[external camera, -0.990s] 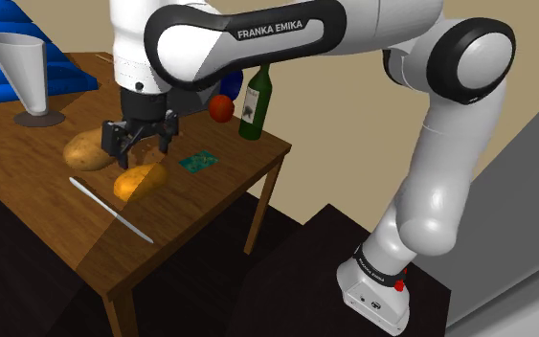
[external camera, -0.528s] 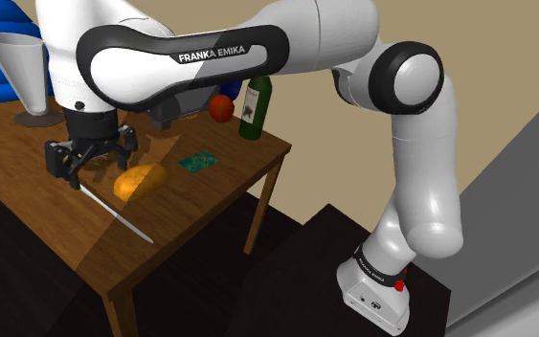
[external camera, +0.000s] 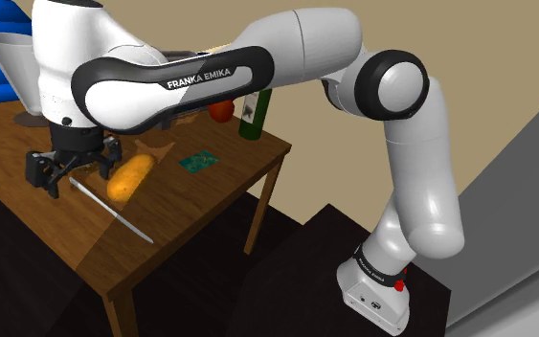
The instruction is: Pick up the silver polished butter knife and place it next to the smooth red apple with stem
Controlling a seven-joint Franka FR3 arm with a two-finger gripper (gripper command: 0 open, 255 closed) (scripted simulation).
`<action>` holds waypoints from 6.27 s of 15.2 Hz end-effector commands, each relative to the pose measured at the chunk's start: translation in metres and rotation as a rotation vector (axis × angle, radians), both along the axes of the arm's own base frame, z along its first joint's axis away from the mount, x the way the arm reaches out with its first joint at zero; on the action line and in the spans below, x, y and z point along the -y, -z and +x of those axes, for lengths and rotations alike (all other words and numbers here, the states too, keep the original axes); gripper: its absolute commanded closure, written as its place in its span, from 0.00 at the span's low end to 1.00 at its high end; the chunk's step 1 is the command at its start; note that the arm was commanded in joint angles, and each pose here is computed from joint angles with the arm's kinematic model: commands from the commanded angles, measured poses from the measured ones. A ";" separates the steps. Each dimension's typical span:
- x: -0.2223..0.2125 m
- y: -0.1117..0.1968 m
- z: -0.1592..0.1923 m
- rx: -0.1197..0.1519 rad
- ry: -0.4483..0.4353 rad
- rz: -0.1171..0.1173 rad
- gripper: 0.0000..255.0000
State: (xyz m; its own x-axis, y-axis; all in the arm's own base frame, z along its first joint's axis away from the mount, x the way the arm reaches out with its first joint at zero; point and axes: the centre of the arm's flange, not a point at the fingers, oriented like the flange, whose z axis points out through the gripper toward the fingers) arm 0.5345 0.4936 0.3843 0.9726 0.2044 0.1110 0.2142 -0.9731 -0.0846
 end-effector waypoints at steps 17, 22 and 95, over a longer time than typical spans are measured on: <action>0.006 0.020 -0.006 -0.068 -0.001 -0.077 1.00; 0.006 -0.001 -0.006 -0.068 -0.001 -0.077 1.00; 0.306 -0.099 0.146 -0.068 -0.001 -0.077 1.00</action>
